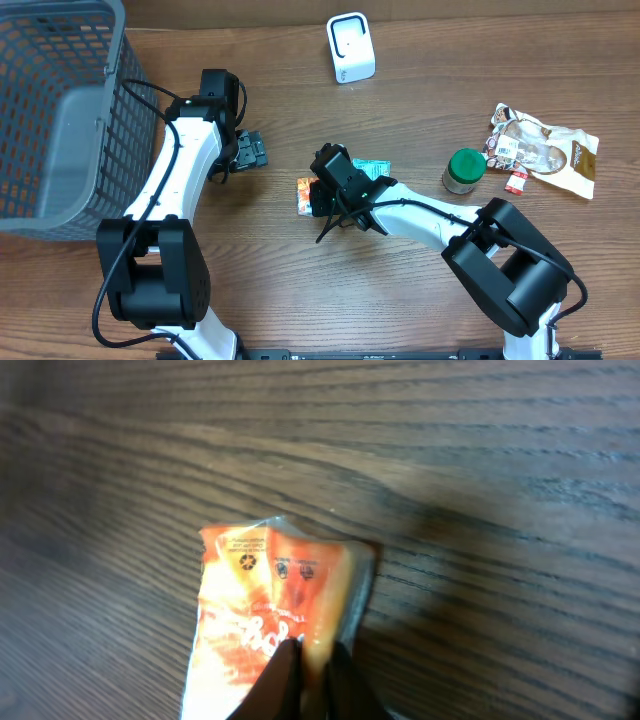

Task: Scan the item barcode
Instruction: 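Grasp the orange packet with the right gripper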

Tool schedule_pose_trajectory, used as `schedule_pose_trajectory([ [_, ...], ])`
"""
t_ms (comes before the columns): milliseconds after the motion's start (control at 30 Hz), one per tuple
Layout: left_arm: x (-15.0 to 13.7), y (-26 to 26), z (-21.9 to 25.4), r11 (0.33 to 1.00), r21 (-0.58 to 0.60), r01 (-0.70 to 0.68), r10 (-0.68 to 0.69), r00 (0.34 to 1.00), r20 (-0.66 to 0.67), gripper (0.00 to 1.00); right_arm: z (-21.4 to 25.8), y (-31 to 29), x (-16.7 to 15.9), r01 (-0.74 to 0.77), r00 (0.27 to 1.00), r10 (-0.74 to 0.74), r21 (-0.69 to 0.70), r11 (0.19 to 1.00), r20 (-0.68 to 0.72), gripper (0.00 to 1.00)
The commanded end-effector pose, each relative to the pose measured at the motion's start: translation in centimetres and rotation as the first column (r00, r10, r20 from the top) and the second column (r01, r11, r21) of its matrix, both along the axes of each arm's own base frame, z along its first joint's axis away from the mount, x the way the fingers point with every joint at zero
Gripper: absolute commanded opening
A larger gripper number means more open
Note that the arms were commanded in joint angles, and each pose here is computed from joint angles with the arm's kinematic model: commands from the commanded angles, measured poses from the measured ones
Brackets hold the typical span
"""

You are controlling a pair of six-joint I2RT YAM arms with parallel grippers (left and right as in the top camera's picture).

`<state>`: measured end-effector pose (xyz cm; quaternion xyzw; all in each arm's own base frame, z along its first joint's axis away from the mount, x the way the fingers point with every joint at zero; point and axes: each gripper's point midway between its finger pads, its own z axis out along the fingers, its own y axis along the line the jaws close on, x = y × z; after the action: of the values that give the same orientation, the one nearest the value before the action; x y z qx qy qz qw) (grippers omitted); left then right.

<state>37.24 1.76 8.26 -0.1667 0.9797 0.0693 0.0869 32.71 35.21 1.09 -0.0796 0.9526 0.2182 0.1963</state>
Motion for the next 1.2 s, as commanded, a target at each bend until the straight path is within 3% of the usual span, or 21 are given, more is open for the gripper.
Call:
schedule_pose_trajectory([
  [0,-0.1,0.2,0.4,1.0,0.014,0.011,-0.011,1.0,0.008,1.0,-0.5,-0.2,-0.1,-0.002,1.0,0.002,-0.018,1.0,-0.01,0.04],
  [667,-0.1,0.2,0.4,1.0,0.014,0.011,-0.011,1.0,0.008,1.0,-0.5,-0.8,-0.2,-0.042,0.999,0.041,-0.051,0.998,-0.003,0.04],
  [1167,-0.1,0.2,0.4,1.0,0.014,0.011,-0.011,1.0,0.008,1.0,7.0,-1.4,-0.8,-0.042,0.997,0.042,0.007,0.999,0.062,0.04],
])
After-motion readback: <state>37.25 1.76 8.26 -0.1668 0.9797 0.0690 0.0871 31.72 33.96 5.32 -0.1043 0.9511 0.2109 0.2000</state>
